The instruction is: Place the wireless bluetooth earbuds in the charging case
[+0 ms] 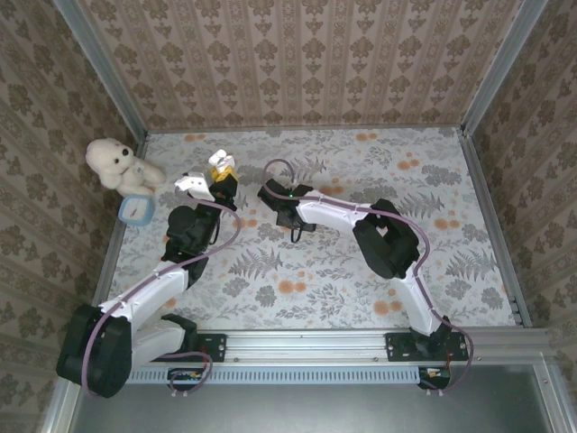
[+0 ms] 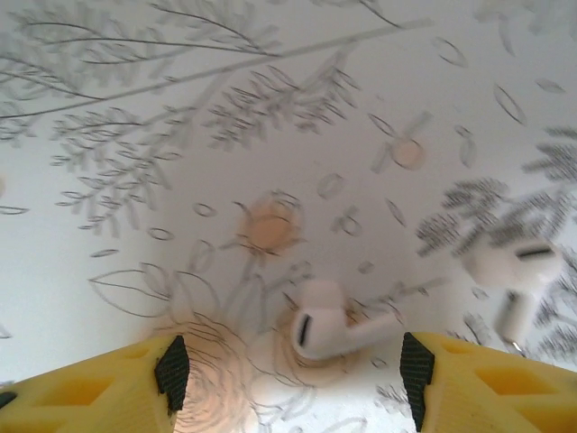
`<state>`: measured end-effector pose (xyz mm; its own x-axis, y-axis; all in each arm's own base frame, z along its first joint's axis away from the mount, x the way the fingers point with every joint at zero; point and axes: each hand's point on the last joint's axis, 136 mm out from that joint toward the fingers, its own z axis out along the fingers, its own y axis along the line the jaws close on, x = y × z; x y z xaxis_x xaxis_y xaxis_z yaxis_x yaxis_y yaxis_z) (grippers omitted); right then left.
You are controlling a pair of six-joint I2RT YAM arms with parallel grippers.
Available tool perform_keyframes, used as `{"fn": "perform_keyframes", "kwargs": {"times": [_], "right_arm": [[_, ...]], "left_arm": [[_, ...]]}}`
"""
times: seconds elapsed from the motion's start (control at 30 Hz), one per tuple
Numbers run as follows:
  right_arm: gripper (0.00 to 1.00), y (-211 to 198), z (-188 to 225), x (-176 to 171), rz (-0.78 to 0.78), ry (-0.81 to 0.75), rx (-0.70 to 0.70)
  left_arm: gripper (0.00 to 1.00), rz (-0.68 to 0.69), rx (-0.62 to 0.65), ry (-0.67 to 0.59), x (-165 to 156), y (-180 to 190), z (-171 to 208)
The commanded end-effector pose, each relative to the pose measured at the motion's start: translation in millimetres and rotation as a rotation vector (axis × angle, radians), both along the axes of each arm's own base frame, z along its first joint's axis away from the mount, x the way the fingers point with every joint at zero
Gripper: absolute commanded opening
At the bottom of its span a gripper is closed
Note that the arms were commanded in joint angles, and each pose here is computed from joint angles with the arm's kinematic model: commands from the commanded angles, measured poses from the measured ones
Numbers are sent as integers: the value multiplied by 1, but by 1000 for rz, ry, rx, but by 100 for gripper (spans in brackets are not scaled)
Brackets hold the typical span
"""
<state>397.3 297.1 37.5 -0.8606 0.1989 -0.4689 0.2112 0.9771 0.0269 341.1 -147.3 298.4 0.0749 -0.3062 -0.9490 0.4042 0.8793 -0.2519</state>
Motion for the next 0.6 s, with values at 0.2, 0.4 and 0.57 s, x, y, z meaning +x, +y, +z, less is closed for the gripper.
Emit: {"fn": "perform_keyframes", "kwargs": {"times": [0.2,0.4,0.57], "right_arm": [[68,5,14,32,209,-18,123],[67,12,-1,33,235,27,184],[67,15,-7,25,235,50,215]], "left_arm": [[0,-21,-10,-7,-3,-1,7],[0,-27,-6,1,-2,-3,7],[0,-33,-6,5,-1,-5,7]]}}
